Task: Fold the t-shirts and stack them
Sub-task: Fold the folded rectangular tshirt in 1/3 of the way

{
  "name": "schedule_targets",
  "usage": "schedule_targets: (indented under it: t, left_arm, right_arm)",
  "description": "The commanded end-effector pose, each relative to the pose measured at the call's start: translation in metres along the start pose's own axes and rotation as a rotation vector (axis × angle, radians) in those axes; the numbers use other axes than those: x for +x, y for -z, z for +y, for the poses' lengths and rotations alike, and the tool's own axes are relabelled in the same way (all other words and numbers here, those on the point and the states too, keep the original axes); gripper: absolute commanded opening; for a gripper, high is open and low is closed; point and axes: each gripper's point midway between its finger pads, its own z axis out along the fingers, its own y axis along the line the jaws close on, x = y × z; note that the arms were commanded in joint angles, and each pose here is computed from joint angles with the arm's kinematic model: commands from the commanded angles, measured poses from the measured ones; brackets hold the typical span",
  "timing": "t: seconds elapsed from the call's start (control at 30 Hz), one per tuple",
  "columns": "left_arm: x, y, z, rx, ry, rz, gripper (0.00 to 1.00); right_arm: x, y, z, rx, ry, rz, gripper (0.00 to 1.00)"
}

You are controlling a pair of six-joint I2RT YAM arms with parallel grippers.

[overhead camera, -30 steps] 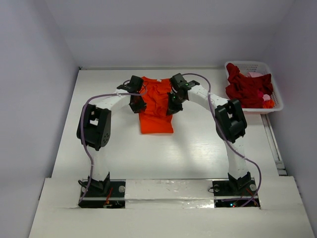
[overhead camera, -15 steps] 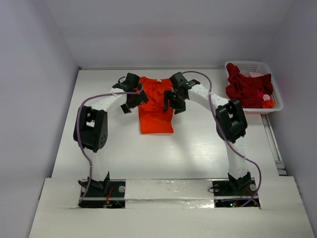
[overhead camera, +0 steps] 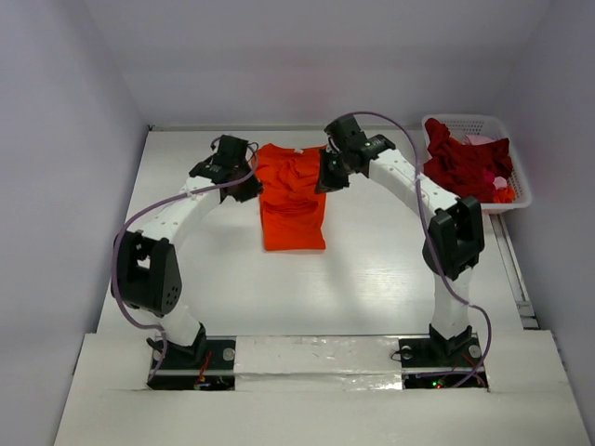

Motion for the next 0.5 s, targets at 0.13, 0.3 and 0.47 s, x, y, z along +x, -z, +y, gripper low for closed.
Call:
schedule_targets:
  t: [0.13,0.3,0.47]
  left_arm:
    - [0.045,-0.026,0.009,0.03,-0.002,0.175,0.03]
    - [0.053,-0.037,0.013,0.026,-0.014,0.204,0.0]
    - [0.059,-0.052,0.013,0.024,-0.022,0.237,0.0]
  right_arm:
    - [0.036,-0.038,0.004,-0.022,0.029,0.149,0.0]
    - [0.039,-0.051,0.007,-0.029,0.029,0.164,0.0]
    - [0.038,-0.06,0.007,-0.035,0.032,0.176,0.0]
